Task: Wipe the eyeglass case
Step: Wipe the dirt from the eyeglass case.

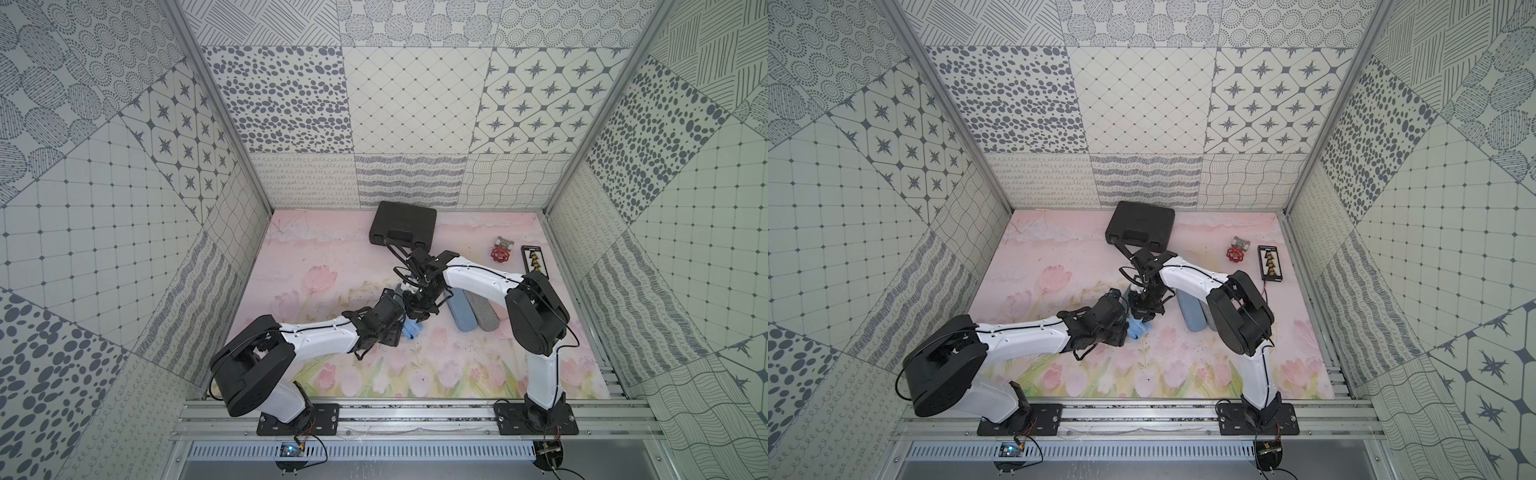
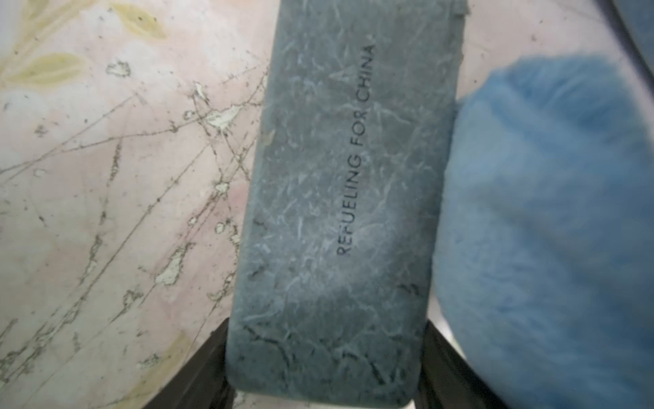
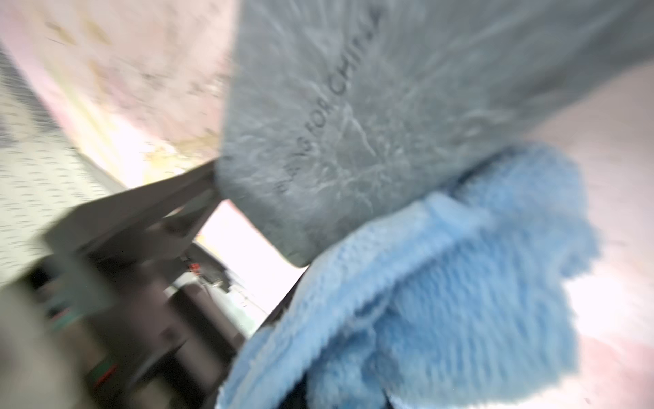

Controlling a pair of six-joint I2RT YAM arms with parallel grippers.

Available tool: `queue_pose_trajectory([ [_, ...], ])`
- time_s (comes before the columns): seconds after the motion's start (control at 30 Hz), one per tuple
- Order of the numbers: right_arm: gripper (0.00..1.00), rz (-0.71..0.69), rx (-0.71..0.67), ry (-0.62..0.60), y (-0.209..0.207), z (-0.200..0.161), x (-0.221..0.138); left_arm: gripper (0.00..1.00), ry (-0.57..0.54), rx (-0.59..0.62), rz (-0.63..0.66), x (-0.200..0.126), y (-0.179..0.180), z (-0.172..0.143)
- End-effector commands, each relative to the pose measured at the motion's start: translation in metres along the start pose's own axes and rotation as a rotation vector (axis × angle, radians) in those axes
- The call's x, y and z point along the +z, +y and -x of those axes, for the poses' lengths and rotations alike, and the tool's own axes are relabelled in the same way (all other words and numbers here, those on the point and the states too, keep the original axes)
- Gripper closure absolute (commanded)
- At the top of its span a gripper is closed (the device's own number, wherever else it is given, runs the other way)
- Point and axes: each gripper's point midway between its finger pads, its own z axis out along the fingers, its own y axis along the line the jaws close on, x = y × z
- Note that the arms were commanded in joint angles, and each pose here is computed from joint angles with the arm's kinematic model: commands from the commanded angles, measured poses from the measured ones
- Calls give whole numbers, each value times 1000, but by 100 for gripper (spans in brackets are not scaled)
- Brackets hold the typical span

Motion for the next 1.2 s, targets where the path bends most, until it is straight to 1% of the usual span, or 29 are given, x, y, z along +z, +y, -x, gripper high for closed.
queue_pose_trajectory([
  [0.0, 100, 158, -146, -214, 52, 40, -66, 81, 83, 14, -225, -3, -33, -21],
  [0.07, 100, -3, -141, -271, 28, 53, -75, 81, 99, 14, -203, -3, -27, -28],
  [0.13, 100, -146, -168, -270, 12, 55, -74, 81, 97, 6, -198, -5, -24, -30],
  [0.23, 100, -313, -256, -212, 4, 45, -44, 81, 79, -11, -210, -10, -25, -29],
  [0.3, 100, -346, -304, -159, 10, 34, -15, 81, 74, -12, -219, -12, -26, -29],
  [0.33, 100, -347, -304, -139, 11, 31, -3, 81, 71, -14, -220, -12, -26, -28],
  [0.4, 100, -308, -265, -124, 6, 34, 15, 81, 73, -13, -221, -13, -25, -29],
  [0.47, 100, -301, -199, -126, -18, 44, 21, 81, 76, -16, -219, -13, -24, -31],
  [0.5, 100, -339, -168, -125, -36, 49, 20, 81, 79, -20, -215, -13, -23, -33],
  [0.53, 100, -434, -135, -127, -63, 54, 12, 81, 79, -23, -212, -13, -22, -34],
  [0.57, 100, -559, -122, -147, -90, 62, -2, 82, 78, -24, -207, -14, -20, -35],
  [0.6, 100, -655, -121, -170, -107, 69, -17, 82, 78, -25, -206, -14, -20, -36],
  [0.67, 100, -834, -143, -221, -127, 80, -53, 82, 75, -25, -200, -15, -17, -38],
  [0.7, 100, -880, -171, -244, -125, 83, -65, 82, 77, -23, -198, -15, -17, -39],
  [0.73, 100, -892, -203, -267, -117, 85, -74, 82, 79, -21, -195, -15, -16, -39],
  [0.8, 100, -819, -259, -283, -90, 82, -74, 82, 82, -21, -191, -14, -15, -40],
  [0.9, 100, -585, -320, -259, -37, 66, -53, 82, 80, -19, -189, -14, -16, -38],
  [0.97, 100, -411, -347, -220, 1, 50, -33, 82, 73, -16, -189, -15, -17, -34],
  [1.0, 100, -357, -354, -197, 12, 44, -25, 82, 73, -15, -189, -15, -17, -33],
  [1.03, 100, -306, -352, -174, 19, 41, -16, 82, 70, -13, -190, -16, -18, -32],
  [1.07, 100, -280, -336, -168, 19, 42, -9, 82, 69, -12, -191, -16, -19, -31],
  [1.17, 100, -293, -264, -152, -10, 54, 0, 82, 75, -10, -192, -16, -20, -30],
])
